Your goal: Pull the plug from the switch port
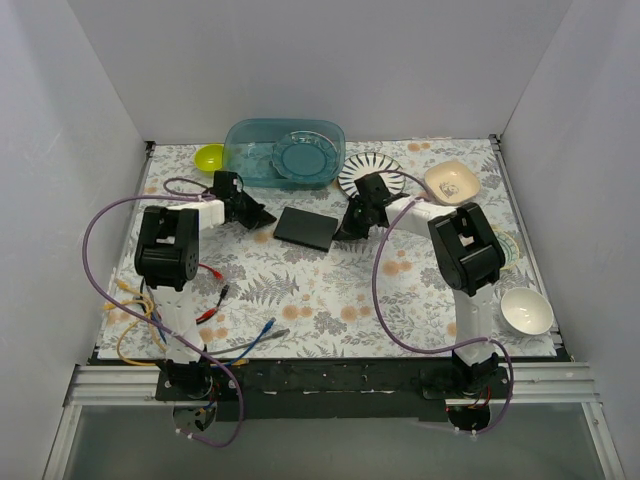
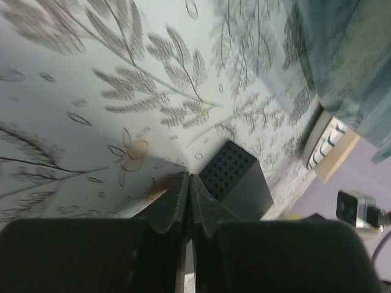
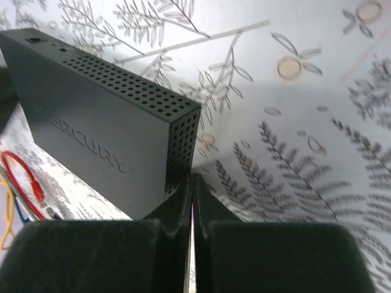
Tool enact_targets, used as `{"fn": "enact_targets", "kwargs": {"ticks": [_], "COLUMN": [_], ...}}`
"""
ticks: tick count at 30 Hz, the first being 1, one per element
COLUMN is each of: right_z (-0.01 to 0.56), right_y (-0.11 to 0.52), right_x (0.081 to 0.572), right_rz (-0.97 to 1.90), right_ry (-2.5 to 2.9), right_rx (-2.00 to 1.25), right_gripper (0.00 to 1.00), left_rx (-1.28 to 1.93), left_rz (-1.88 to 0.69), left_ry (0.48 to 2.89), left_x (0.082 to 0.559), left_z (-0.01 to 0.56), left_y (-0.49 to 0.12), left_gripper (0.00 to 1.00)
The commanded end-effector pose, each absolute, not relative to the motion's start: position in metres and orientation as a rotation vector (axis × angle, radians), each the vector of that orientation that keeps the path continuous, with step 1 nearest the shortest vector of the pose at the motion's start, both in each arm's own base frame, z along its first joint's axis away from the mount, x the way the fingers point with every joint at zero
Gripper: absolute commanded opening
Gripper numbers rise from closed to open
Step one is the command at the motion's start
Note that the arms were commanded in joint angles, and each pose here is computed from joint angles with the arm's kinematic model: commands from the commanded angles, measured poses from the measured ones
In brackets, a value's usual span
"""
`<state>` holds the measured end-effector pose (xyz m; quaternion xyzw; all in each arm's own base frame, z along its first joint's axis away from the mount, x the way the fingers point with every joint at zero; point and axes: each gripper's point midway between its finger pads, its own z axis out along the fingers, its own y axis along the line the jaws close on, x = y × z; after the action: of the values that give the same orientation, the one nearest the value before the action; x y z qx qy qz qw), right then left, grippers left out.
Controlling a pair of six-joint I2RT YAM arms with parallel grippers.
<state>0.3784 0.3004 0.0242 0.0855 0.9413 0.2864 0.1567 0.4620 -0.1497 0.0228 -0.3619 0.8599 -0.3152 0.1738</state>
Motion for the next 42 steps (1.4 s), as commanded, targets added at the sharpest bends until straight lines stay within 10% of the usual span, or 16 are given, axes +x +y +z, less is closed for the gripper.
{"fn": "enact_targets", "kwargs": {"ticks": [1,19,30,33,35,42], "right_z": [0.026,0.031,0.08,0.127,0.153,0.162], "right_y": [0.314,0.245,0.217,0.2,0.191,0.162], "right_x": [0.395,0.255,0.284,0.294,0.289,0.251], "right_rz": [0.896,0.913,0.649,0.549,0.534,0.461], "right_ry": [2.651,2.698,2.558,2.41,2.326,2.249], "right_rx": [0.281,0.198,0.096,0.034,-0.005,0.012], "right_gripper": [0.01,0.01,0.01,0.26,0.49,0.95], "left_rx": [-0.926,-0.752,-0.838,-0.785,-0.794,-0.814], "left_rz": [-0.998,-1.046,-0.688,-0.608,-0.564,-0.602], "left_ry": [2.537,2.662,2.467,2.287,2.25,2.356], "left_x": [0.422,0.262,0.288,0.303,0.303,0.283], "left_z": [0.011,0.044,0.096,0.143,0.154,0.131], "left_y": [-0.18,-0.235,-0.187,-0.163,-0.153,-0.16], "left_gripper": [0.01,0.01,0.1,0.38,0.98,0.98]}}
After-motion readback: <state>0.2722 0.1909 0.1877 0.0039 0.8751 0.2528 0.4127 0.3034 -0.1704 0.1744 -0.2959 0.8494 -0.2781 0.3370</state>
